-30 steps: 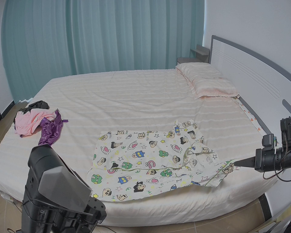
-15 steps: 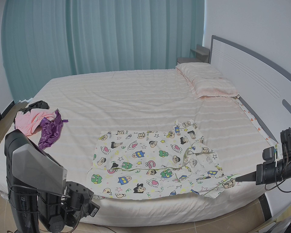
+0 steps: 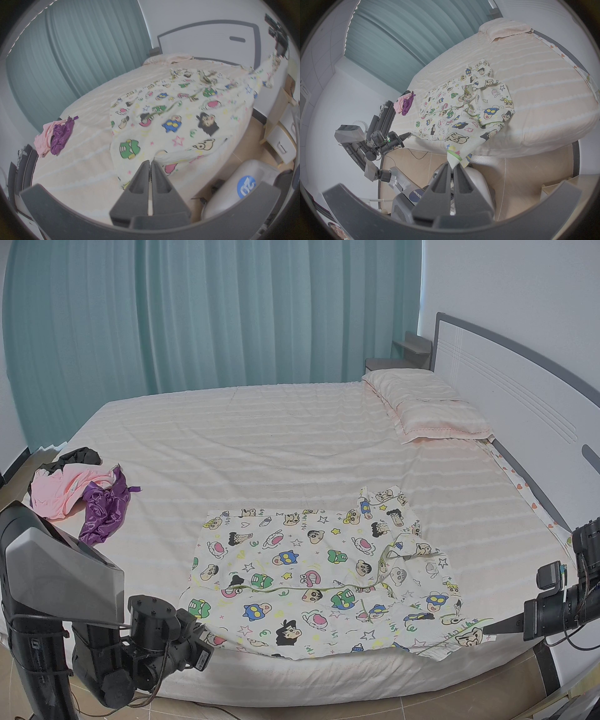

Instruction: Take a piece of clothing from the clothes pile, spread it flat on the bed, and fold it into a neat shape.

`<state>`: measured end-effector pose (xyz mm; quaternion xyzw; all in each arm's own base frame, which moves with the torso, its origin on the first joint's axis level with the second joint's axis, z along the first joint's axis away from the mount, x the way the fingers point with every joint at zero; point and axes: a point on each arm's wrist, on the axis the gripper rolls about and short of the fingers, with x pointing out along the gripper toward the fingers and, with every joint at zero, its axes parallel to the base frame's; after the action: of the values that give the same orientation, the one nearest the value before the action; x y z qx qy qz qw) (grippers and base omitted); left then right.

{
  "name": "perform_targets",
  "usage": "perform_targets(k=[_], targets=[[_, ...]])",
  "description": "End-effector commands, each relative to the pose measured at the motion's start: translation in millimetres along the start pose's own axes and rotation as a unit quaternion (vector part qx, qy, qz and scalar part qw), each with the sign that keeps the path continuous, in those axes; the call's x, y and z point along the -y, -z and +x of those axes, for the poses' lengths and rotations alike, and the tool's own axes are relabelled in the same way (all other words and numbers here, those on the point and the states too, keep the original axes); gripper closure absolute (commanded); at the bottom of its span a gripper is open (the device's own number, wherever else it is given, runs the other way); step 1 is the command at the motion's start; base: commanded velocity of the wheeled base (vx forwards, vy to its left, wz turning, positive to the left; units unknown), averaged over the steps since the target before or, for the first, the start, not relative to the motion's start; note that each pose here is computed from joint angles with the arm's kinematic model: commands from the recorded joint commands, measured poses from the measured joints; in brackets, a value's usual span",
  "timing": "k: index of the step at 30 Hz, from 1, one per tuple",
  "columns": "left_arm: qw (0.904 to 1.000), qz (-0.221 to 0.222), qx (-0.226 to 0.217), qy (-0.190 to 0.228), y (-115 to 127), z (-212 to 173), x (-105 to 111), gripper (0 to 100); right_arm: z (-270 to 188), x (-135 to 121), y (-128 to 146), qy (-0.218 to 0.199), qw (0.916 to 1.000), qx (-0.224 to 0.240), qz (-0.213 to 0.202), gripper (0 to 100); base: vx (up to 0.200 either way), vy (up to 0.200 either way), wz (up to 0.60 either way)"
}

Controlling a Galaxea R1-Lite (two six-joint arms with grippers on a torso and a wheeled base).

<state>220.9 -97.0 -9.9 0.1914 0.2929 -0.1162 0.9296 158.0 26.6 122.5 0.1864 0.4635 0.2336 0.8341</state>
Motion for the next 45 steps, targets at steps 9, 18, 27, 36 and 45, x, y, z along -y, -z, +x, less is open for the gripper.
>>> perform_targets(k=[9, 18, 27, 36, 45], targets=[[0.9959, -0.024, -0.055, 0.067, -40.5, -34.8, -14.1, 100, 1.2, 0.6, 4.3, 0.003, 0.9998, -0.021, 0.004, 100, 0.000, 0.000, 0.00], [0.9849, -0.021, -0.143, 0.096, -13.0, -47.7, -11.2, 100, 0.2, 6.6, 24.0, 0.029, 0.9961, -0.080, -0.022, 100, 0.000, 0.000, 0.00], [0.9822, -0.020, -0.159, 0.097, -2.5, -54.4, -12.5, 100, 3.9, 12.7, 45.3, 0.031, 0.9918, -0.118, -0.037, 100, 0.000, 0.000, 0.00], [0.9811, -0.022, -0.166, 0.098, 3.1, -59.9, -13.4, 100, 9.3, 17.2, 55.4, 0.028, 0.9870, -0.149, -0.052, 100, 0.000, 0.000, 0.00], [0.9707, -0.028, -0.216, 0.101, 20.1, -49.5, -6.8, 100, 13.6, 17.5, 42.5, 0.028, 0.9881, -0.141, -0.055, 100, 0.000, 0.000, 0.00]])
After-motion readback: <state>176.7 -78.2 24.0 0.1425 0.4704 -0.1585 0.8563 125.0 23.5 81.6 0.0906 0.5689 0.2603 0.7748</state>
